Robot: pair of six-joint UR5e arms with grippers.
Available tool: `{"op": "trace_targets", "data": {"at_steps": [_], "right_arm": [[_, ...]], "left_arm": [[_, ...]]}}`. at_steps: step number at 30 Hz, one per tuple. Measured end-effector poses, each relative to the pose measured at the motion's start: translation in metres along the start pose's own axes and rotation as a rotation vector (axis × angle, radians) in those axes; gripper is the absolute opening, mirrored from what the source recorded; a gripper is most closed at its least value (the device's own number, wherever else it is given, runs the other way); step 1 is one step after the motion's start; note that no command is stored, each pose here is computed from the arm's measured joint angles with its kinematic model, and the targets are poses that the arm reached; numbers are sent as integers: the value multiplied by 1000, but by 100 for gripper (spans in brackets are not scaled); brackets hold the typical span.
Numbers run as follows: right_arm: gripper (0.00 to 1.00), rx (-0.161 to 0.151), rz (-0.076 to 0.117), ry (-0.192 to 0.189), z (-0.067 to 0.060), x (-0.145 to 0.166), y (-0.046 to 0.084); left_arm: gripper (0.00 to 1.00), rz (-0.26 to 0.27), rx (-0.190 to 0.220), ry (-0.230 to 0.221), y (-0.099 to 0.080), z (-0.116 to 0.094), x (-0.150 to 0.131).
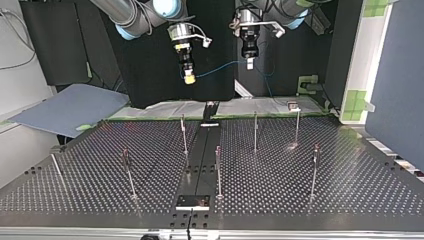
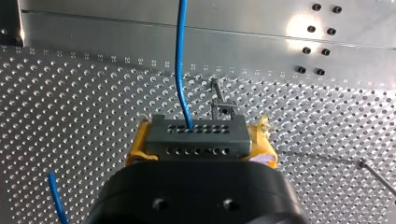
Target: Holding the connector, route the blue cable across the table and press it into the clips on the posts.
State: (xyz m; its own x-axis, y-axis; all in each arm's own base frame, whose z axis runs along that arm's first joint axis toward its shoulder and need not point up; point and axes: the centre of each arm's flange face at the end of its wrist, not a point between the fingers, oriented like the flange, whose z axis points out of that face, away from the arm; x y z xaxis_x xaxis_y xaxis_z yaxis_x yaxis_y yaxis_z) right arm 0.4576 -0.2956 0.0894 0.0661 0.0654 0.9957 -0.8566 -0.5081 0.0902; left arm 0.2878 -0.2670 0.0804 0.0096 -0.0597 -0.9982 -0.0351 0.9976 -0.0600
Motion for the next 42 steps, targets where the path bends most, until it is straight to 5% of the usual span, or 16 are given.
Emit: {"op": "trace_targets", "data": {"at_steps": [12,23,33,42], "right_arm": [[0,0,-3,-6,1,-2,0],[0,10,-36,-121,-10,-40,-1],[0,11,-38,-128,-11,-43,-1],[0,11,-38,-128,-11,-43,-1]], "left_arm": [[0,0,1,0,0,0,0],[0,0,2,0,0,0,0],[0,1,2,1,-1,0,0],[0,50,-10,57,-1,-11,24]]}}
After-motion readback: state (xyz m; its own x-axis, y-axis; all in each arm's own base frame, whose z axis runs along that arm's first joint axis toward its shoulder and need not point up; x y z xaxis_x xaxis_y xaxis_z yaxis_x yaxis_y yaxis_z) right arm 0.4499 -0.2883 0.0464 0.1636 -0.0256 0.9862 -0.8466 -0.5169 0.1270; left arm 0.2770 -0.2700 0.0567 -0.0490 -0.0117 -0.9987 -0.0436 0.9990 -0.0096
